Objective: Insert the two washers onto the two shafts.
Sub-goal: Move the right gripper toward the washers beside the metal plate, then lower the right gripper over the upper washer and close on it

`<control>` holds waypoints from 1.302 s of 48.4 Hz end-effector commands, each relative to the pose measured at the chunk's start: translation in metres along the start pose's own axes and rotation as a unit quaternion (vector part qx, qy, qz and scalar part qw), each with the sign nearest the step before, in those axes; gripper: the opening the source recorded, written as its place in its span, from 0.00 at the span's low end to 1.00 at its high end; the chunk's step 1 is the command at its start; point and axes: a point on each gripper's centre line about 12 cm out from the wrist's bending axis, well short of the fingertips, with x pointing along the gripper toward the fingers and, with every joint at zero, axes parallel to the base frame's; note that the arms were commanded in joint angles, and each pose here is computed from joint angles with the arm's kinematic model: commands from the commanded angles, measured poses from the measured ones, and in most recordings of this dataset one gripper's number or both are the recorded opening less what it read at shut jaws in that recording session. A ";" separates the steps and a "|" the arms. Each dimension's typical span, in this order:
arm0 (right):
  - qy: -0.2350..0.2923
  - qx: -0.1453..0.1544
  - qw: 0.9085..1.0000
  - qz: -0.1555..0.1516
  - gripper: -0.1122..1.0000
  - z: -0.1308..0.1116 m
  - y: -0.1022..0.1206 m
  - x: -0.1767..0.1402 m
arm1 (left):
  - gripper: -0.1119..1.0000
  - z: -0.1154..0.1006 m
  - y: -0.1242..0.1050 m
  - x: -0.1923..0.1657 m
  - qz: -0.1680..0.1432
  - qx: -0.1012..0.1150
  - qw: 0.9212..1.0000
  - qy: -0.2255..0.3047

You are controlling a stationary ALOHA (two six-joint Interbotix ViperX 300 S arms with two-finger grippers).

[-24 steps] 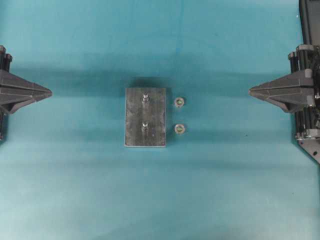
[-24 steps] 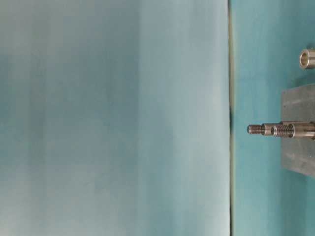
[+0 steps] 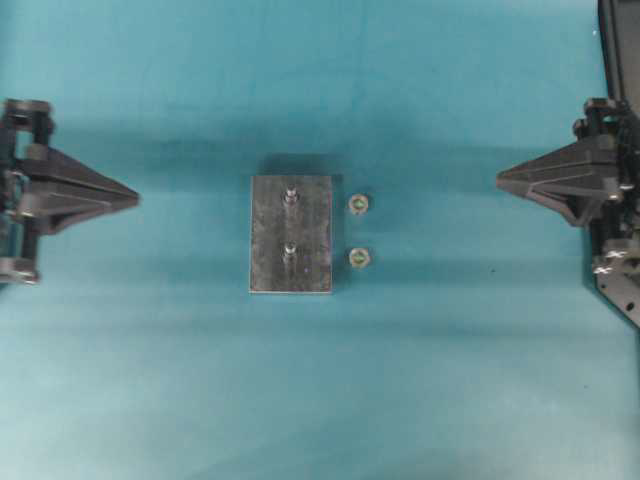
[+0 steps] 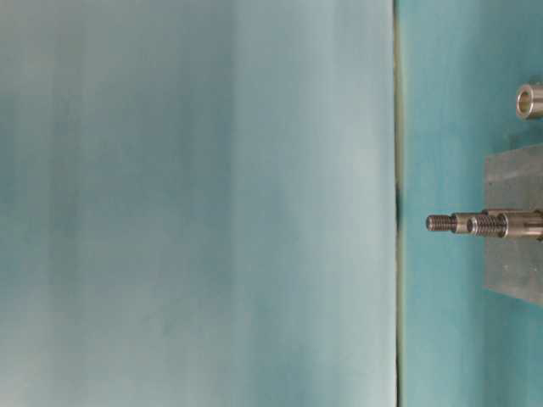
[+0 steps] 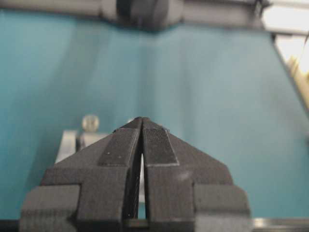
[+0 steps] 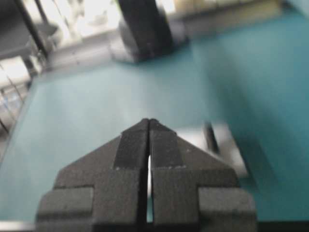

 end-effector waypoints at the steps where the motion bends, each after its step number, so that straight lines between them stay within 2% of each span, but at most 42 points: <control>1: 0.056 0.011 0.998 -0.024 0.10 0.005 -0.004 0.006 | 0.10 0.010 0.000 0.007 0.001 0.002 1.000 0.000; 9: 0.150 0.005 0.987 -0.059 0.10 0.000 -0.013 0.016 | 0.10 0.009 0.000 0.025 0.005 0.003 0.999 0.047; 20: 0.232 -0.012 0.969 -0.083 0.10 -0.014 -0.023 0.048 | 0.10 0.002 0.001 0.042 0.006 0.026 0.996 0.082; 34: 0.302 -0.018 0.946 -0.114 0.10 -0.029 -0.045 0.096 | 0.10 0.003 0.005 0.042 0.011 0.029 0.996 0.079; 41: 0.343 -0.045 0.932 -0.111 0.12 -0.037 -0.050 0.114 | 0.10 0.005 0.005 0.045 0.011 0.029 0.996 0.078; 47: 0.378 -0.074 0.917 -0.100 0.26 -0.042 -0.053 0.133 | 0.10 0.003 0.005 0.048 0.011 0.029 0.996 0.084; 58: 0.429 -0.118 0.892 -0.079 0.79 -0.049 -0.059 0.165 | 0.10 -0.002 0.005 0.049 0.012 0.028 0.995 0.092; 60: 0.436 -0.123 0.888 -0.076 0.82 -0.052 -0.059 0.171 | 0.10 -0.004 0.005 0.050 0.012 0.029 0.995 0.094; 63: 0.444 -0.130 0.884 -0.070 0.81 -0.056 -0.059 0.177 | 0.10 -0.004 0.005 0.050 0.012 0.028 0.995 0.095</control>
